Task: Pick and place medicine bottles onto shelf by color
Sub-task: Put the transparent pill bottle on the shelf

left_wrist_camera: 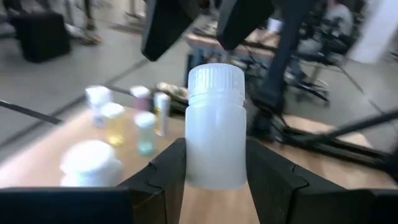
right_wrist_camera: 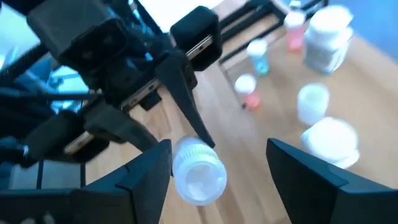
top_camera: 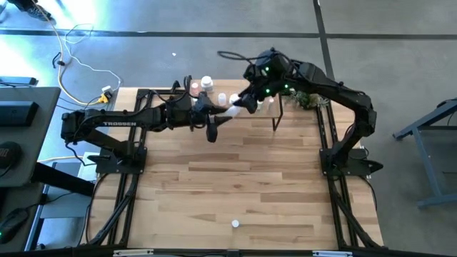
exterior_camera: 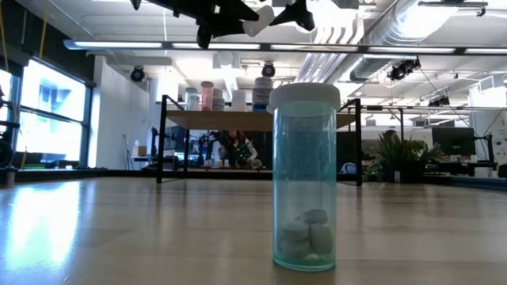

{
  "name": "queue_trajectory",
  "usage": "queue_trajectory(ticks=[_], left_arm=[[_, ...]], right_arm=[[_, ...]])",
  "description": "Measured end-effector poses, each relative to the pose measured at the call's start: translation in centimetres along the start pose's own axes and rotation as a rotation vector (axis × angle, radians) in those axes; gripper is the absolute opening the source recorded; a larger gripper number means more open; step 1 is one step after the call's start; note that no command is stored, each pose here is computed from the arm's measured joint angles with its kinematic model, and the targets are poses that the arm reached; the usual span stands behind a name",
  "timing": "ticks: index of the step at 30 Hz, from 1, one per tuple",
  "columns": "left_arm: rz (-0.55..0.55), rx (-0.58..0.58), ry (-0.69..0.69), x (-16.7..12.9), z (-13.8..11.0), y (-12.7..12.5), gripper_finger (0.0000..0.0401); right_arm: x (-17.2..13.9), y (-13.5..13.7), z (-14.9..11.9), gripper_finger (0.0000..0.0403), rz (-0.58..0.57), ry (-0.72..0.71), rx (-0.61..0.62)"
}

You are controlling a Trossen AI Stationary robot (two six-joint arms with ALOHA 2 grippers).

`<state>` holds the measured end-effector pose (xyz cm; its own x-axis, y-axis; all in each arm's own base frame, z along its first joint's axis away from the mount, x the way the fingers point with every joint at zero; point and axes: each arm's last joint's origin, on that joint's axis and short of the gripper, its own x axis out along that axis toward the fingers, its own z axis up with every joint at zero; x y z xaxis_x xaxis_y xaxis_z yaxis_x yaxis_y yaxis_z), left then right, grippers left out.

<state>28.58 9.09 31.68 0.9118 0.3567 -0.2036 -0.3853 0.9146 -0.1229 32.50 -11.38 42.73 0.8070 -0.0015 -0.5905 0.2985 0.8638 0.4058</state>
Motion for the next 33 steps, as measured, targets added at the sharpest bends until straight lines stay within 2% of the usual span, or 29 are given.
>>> queue_trajectory(ticks=[10,21,33], left_arm=[[0.177,0.043,-0.116,0.0,1.2,2.1,0.0133],[0.320,0.085,-0.217,-0.4,2.5,4.9,0.0133],[0.402,0.156,-0.318,-1.0,3.8,7.0,0.0133]], right_arm=[[-1.1,-2.5,2.5,0.0252,-0.075,-0.216,-0.018],[-2.8,-3.4,5.5,0.0252,-0.056,-0.512,-0.084],[-2.6,-3.6,6.5,0.0252,-0.076,-0.606,-0.251]])
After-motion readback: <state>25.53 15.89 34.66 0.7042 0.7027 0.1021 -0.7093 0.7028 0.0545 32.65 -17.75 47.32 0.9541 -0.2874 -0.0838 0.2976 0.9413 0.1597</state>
